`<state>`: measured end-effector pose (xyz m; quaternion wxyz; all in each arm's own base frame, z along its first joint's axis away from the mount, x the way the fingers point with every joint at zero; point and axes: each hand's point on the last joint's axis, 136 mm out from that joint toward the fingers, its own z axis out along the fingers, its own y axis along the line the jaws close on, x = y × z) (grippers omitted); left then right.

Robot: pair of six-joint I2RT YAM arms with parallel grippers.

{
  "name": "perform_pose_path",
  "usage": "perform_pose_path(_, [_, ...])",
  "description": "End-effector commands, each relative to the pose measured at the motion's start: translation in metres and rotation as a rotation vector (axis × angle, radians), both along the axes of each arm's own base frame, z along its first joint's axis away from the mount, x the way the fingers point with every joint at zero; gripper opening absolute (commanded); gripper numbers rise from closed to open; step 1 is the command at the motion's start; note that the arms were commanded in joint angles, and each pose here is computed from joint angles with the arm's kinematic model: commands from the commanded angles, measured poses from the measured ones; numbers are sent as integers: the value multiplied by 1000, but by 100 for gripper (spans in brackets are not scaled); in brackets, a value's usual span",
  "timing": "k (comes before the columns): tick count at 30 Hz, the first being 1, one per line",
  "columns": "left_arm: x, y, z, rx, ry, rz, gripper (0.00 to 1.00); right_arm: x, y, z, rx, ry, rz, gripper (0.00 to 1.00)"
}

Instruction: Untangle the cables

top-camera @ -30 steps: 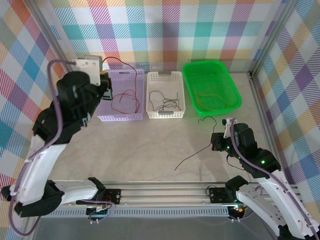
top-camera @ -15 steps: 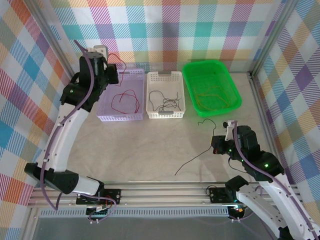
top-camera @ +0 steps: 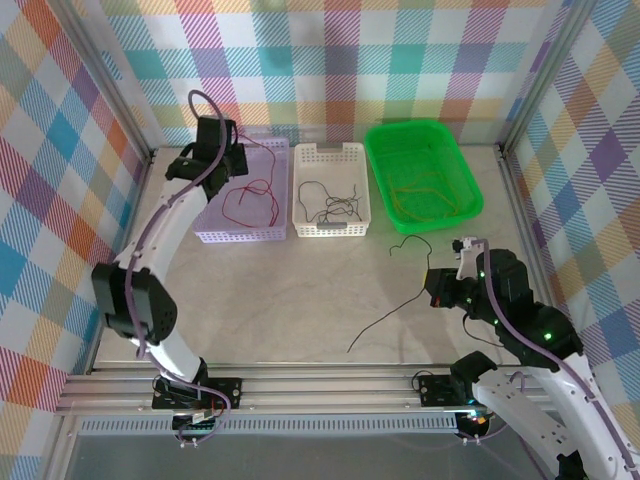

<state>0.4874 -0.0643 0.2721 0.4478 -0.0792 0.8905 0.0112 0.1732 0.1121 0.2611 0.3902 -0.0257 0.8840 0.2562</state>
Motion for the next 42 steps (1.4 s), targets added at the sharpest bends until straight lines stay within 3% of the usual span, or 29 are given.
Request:
perform_pose_path(1, [15,3,-28,-36,35,26,0,-8,-2,14,20,-16,11,0])
perform_pose_path(7, [23,1,-84,-38,119,47,0,-14,-4,26,25,-32,19,0])
perform_pose_path(13, [19,28,-134,-19,203,142,0,-20,-6,38,23,-47,34,0])
perform_pose_path(20, [8,58,-158,-77,231,252,0,-23,-6,41,25,-48,41,0])
perform_pose_path(37, [6,63,-194,-56,369,277,0,-31,-5,51,42,-30,56,0])
perform_pose_path(42, [12,56,-177,-99,336,261,23,-34,-5,51,52,-17,59,0])
